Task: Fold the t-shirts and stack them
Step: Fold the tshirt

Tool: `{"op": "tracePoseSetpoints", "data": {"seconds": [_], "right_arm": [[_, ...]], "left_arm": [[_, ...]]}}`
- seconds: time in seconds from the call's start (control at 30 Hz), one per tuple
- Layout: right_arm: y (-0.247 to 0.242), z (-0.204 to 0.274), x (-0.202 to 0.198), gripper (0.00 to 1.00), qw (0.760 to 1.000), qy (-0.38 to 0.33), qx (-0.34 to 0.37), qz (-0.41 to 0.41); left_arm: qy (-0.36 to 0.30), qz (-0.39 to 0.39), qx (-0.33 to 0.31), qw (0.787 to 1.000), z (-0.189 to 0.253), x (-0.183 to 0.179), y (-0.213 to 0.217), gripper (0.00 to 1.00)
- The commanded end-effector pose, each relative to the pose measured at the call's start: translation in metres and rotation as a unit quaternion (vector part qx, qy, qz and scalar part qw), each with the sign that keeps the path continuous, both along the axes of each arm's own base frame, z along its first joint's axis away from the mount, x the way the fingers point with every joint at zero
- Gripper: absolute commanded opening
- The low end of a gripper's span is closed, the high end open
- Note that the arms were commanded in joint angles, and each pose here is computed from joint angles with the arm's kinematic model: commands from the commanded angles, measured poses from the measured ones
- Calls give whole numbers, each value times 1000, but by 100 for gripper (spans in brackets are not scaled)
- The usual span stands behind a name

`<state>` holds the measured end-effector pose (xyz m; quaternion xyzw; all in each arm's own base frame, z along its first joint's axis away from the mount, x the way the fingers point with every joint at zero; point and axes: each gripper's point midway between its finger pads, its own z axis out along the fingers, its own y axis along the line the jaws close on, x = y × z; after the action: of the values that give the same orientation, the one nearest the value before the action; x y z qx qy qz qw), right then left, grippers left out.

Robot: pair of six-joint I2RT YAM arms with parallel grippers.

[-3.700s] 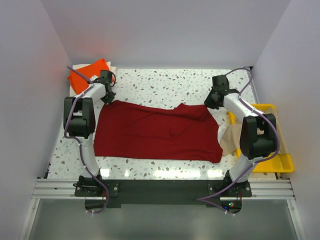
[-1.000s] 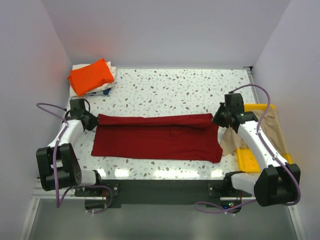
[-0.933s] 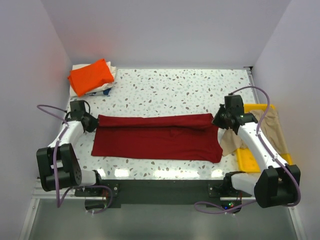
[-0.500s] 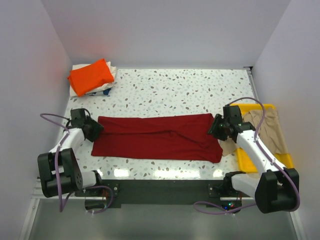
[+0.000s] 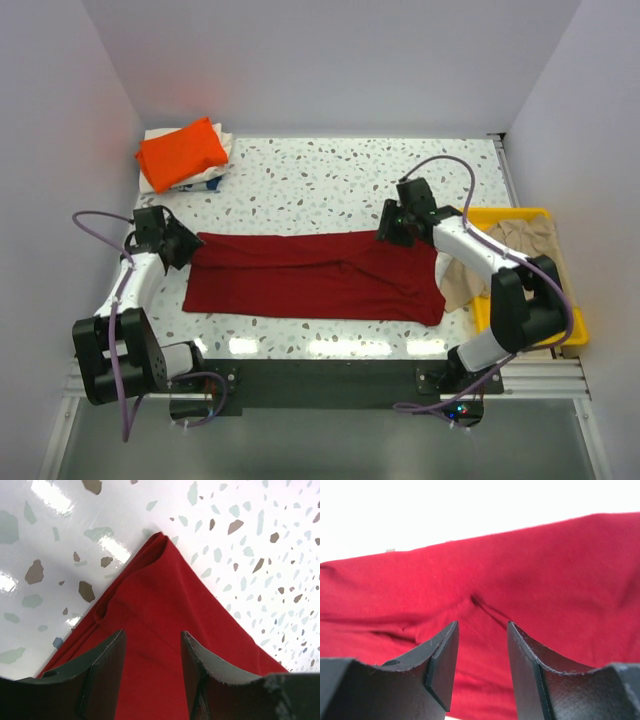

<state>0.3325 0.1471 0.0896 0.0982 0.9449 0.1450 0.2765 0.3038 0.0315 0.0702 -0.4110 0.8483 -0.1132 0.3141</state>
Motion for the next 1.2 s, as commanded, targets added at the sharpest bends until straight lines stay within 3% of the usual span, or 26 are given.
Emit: {"op": "tracePoseSetpoints", "data": {"seconds": [0.0,0.37,0.47,0.6,0.7,1.17], "right_arm": [[16,1,31,47,999,-35,-21,16],[41,-36,31,46,998,-7,-55,33],[41,-36,26,34,998,-4,-58,28],[41,-33,15,8,998,1,-50,27],[46,-24,6,0,999,-1,-31,35],[90,-9,-69,0,995,13,22,101]], "left_arm": [[-34,-36,17,999,25,14,-2,52],[-52,-71,43,995,35,19,-9,52],[-54,-73,46,995,37,19,-9,52],[-52,-73,49,995,34,17,-9,53],[-52,-74,46,995,34,17,-10,53],[-51,-80,41,995,31,17,-13,53]]}}
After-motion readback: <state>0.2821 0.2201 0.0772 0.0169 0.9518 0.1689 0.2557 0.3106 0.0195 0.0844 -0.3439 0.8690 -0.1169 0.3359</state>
